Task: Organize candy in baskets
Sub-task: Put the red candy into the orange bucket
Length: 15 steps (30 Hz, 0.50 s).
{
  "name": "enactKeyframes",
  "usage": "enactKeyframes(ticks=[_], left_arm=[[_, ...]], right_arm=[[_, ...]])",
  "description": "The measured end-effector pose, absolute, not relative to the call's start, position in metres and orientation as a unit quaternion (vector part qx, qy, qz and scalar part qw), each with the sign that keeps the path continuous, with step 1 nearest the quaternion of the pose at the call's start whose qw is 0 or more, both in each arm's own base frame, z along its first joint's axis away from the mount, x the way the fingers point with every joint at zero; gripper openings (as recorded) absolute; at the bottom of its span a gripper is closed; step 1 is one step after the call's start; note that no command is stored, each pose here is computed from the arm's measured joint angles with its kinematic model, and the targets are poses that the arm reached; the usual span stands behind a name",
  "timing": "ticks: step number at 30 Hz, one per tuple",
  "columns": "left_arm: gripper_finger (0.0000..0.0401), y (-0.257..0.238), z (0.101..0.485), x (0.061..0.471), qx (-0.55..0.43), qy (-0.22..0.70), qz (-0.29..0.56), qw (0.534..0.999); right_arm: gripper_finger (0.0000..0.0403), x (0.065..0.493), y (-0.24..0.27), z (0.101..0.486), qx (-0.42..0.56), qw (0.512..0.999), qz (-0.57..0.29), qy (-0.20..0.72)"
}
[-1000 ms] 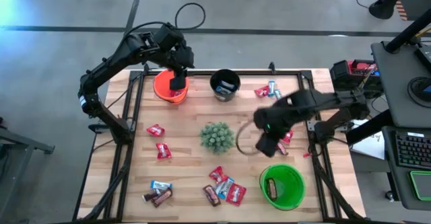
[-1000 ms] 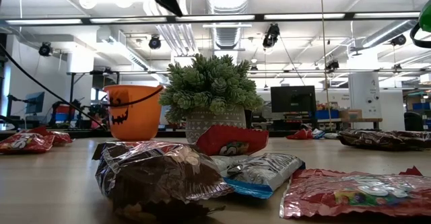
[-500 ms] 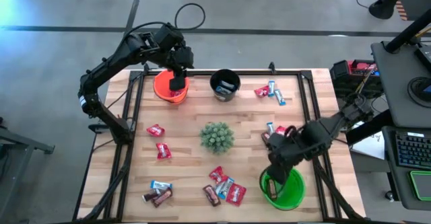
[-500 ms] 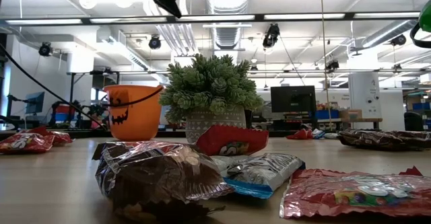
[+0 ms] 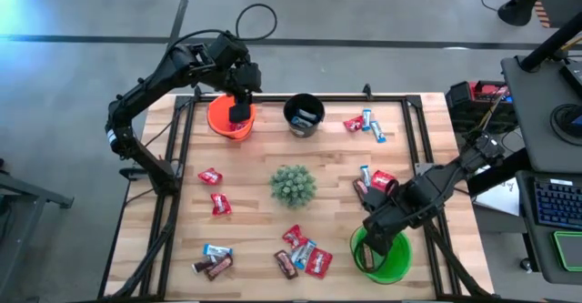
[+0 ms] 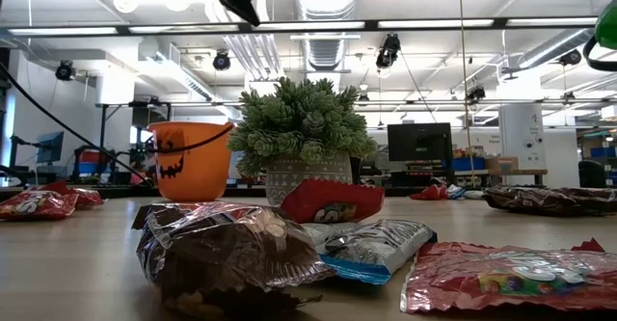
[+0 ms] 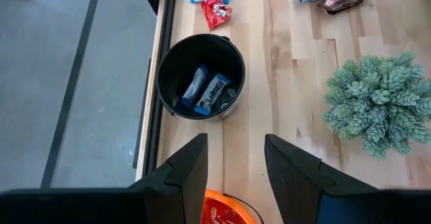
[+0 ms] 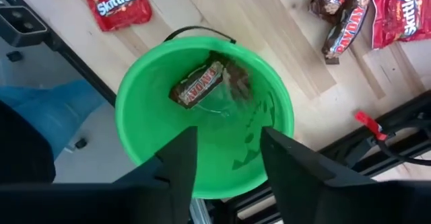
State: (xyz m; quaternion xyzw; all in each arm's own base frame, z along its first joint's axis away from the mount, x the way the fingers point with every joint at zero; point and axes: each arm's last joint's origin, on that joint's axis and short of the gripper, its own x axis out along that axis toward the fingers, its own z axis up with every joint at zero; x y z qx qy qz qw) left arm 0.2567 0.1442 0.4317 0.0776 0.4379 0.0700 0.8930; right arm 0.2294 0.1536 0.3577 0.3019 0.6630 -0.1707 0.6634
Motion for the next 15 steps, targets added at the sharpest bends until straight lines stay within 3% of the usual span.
enactKeyframes(ticks=[7,15], left_arm=[[0.0129,0.144,0.432,0.257,0.078,0.437,0.071,0.893],[0.0129,0.144,0.432,0.257,0.077,0.436,0.072,0.894]], right_arm=[[0.0187,0.232,0.155,0.358,0.292,0.677,-0.15,0.658],[0.0185,0.26,0.156,0.363,0.267,0.769,-0.043,0.579]])
